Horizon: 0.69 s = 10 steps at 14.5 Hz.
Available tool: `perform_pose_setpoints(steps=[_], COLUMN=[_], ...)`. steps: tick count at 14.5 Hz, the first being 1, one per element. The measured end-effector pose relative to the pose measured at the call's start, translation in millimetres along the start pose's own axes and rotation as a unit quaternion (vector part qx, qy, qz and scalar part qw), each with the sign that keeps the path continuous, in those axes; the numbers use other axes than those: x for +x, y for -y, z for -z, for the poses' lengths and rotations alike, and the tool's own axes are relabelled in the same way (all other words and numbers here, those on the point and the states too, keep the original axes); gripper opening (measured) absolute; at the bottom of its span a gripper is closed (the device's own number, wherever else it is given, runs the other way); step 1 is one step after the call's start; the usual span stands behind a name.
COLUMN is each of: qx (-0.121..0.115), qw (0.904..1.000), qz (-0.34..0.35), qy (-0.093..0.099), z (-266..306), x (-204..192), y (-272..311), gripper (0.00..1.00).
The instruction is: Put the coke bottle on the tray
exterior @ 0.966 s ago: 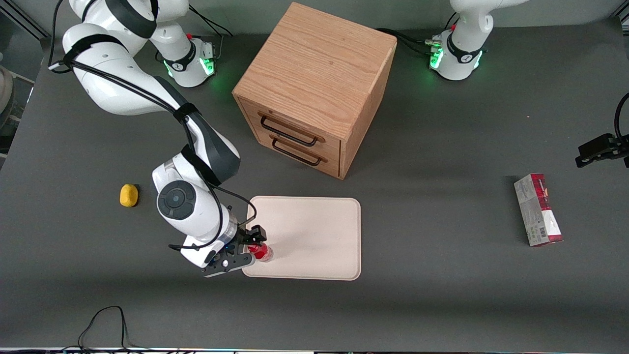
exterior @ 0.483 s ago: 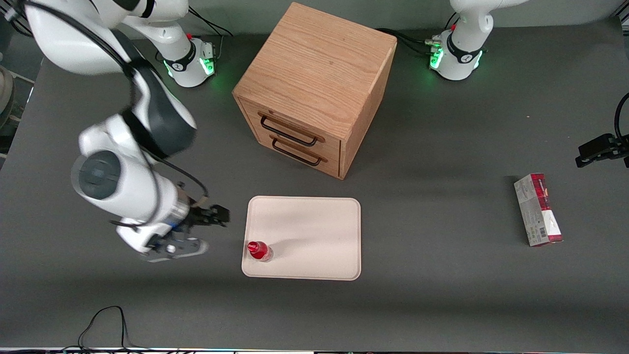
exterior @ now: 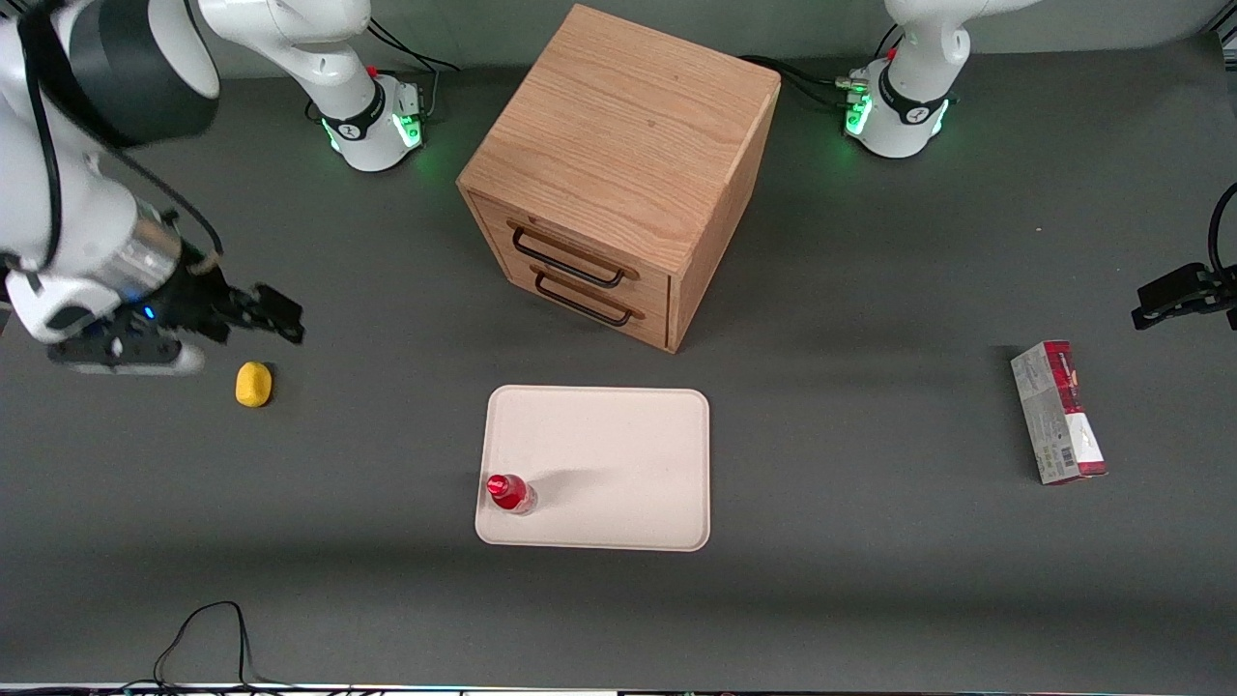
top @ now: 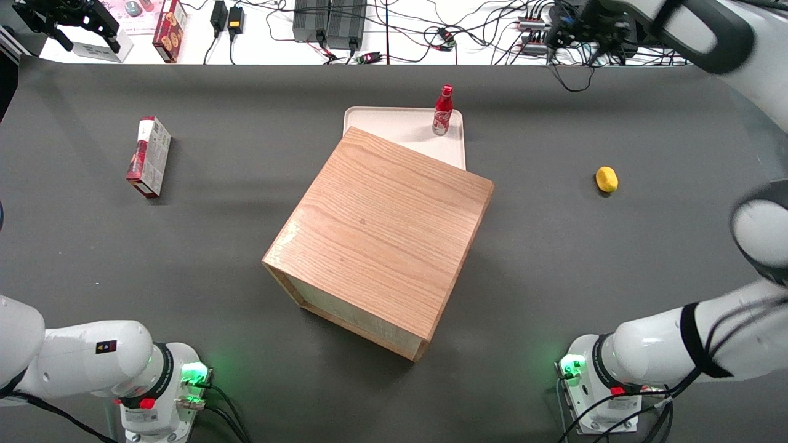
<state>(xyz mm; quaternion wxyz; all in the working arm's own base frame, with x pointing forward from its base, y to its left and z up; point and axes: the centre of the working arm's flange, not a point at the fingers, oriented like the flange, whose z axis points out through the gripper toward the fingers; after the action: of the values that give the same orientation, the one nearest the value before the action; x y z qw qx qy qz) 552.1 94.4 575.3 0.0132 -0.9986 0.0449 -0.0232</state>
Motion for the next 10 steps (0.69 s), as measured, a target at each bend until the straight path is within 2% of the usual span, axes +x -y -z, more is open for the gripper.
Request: perform_pose_setpoints(steps=[2,4,7,10], qx=[-0.011,-0.013,-0.007,-0.007], qw=[0.9999,0.9998,0.9998,0.9997], qz=[-0.001,0.014,0.013,0.013], qy=[-0.005,-0.006,0.009,0.020], z=[8,16,26,33], x=[-47,-75,-88,-81], y=[-22,-50,-84,-83], gripper=[1.00,1.00,1.00,1.00])
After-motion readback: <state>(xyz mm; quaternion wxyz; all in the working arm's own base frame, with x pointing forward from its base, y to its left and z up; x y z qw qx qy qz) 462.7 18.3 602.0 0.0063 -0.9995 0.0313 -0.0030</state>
